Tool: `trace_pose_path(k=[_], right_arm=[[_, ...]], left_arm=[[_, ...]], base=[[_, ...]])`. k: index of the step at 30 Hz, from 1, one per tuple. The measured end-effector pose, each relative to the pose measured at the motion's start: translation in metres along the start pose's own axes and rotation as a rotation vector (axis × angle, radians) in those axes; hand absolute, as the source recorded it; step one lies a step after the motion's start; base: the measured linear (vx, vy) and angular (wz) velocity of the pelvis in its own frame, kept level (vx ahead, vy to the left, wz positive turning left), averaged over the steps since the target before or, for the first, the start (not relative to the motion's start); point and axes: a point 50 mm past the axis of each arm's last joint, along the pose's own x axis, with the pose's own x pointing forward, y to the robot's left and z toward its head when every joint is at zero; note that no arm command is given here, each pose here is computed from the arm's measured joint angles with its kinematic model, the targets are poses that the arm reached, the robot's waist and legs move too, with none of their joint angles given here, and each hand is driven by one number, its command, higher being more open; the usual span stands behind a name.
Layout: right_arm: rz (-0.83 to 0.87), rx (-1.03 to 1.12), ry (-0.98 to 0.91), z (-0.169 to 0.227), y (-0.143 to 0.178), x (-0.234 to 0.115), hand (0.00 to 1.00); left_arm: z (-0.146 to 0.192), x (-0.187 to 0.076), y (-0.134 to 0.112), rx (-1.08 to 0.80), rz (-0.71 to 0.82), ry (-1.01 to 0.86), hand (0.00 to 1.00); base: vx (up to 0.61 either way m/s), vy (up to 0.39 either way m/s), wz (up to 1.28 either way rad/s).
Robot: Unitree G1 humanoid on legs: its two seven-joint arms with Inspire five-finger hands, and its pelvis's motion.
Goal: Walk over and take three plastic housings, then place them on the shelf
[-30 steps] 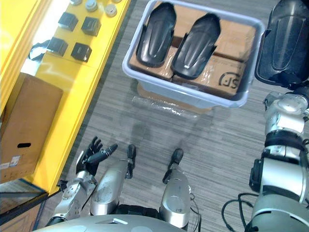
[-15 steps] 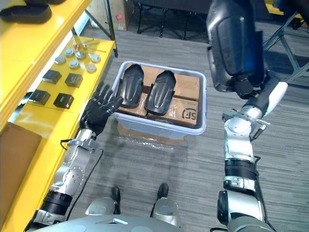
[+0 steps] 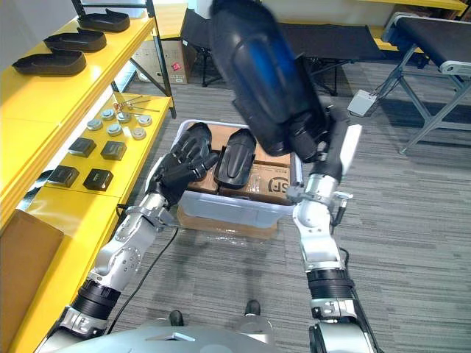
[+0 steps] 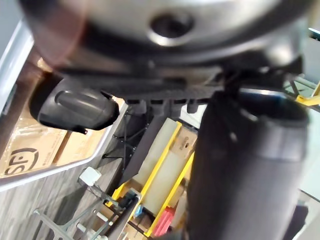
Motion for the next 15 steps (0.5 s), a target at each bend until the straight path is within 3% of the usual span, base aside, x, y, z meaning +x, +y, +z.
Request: trace_pose_path(k=[7, 15], right_arm=[[0.172, 0.025, 0.099, -0.016, 0.041, -0.03, 0.0], [0.168, 0.093, 0.212, -0.034, 0.045, -0.05, 0.0]], left_arm=[[-0.008, 0.005, -0.028, -0.15, -0.168, 0.036, 1.0], [-0.018, 0.005, -0.034, -0.213, -0.2, 0.065, 1.0]], base=[[0.0, 0.006, 0.07], [-0.02, 0.009, 0.01]])
